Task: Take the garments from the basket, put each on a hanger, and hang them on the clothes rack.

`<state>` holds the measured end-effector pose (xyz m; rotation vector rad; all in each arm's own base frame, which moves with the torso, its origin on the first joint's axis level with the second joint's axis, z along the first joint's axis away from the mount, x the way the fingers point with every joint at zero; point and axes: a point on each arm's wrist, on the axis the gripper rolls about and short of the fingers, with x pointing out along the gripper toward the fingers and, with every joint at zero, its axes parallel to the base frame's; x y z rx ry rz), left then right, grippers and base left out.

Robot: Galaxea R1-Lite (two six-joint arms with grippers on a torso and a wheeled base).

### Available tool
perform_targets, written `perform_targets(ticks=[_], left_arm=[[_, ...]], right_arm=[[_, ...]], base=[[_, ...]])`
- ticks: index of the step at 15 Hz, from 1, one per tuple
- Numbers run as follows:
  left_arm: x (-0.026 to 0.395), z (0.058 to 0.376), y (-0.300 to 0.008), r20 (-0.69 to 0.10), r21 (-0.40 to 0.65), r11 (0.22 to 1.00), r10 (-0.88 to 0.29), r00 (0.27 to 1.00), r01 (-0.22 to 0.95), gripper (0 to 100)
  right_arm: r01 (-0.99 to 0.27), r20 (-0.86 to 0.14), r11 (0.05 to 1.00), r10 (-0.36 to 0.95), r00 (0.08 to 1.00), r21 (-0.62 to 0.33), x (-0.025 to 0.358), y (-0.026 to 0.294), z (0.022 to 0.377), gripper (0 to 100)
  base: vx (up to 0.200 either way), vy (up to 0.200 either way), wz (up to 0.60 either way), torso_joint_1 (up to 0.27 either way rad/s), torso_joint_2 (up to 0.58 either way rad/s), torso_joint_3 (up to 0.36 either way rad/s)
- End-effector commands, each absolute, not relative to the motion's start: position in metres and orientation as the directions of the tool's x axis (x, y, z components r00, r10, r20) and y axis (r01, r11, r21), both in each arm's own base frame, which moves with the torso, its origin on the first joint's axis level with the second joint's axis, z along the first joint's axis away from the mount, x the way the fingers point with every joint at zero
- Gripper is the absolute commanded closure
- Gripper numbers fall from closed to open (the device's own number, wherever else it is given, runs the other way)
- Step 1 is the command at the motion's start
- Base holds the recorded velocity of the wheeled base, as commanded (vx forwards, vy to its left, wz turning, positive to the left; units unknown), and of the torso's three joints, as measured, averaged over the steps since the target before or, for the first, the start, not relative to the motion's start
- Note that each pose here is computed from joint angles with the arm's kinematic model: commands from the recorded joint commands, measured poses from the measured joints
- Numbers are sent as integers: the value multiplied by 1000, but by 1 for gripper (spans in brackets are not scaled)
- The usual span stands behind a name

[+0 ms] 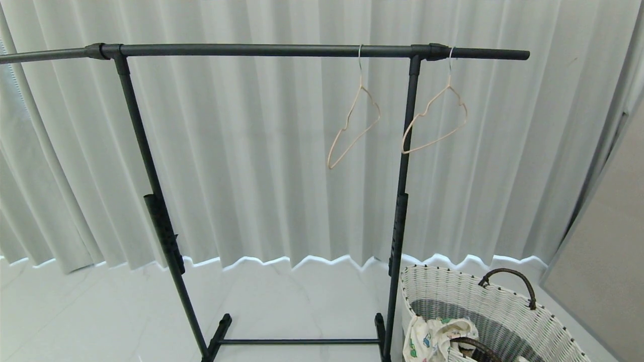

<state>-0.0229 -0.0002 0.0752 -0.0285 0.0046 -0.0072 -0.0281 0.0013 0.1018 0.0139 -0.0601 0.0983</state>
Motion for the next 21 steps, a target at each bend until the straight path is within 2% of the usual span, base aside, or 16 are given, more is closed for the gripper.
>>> perform_targets(ticks=[1,3,5,6,7,8,12,14,16,21], left_arm=[[-23,75,0,-5,-29,1000,-8,1000,8,0],[-23,75,0,-6,-28,1000,-8,1000,7,0],[-23,75,0,-5,-28,1000,-5,1000,4,0],[-23,75,0,-5,-29,1000,-8,1000,8,0],[-23,75,0,-6,-29,1000,-6,1000,6,0],[-23,75,0,-6,-29,1000,-6,1000,6,0],[-23,75,0,-8,-29,1000,-8,1000,7,0],[-23,75,0,-8,-28,1000,-5,1000,4,0],[-23,75,0,-9,-26,1000,-5,1000,4,0],[-23,75,0,-9,-23,1000,-6,1000,6,0]], right_arm=[[-198,-134,980,199,971,22,5,3,152,0],[-159,-408,985,120,905,-63,43,4,143,0],[-166,-641,978,45,766,-130,79,1,124,0],[-203,-709,964,23,705,-170,90,-1,116,0],[-222,-734,958,19,679,-180,93,-1,112,0],[-277,-802,943,19,597,-184,105,-2,98,0],[-317,-905,939,16,425,-132,125,-4,49,0],[-323,-925,939,18,380,-115,133,-4,30,0],[-325,-932,940,18,362,-108,139,-4,18,0],[-322,-922,939,18,386,-117,166,-5,-9,0]], base=[[0,0,0,0,0,0],[0,0,0,0,0,0],[0,0,0,0,0,0],[0,0,0,0,0,0],[0,0,0,0,0,0],[0,0,0,0,0,0],[0,0,0,0,0,0],[0,0,0,0,0,0],[0,0,0,0,0,0],[0,0,0,0,0,0]])
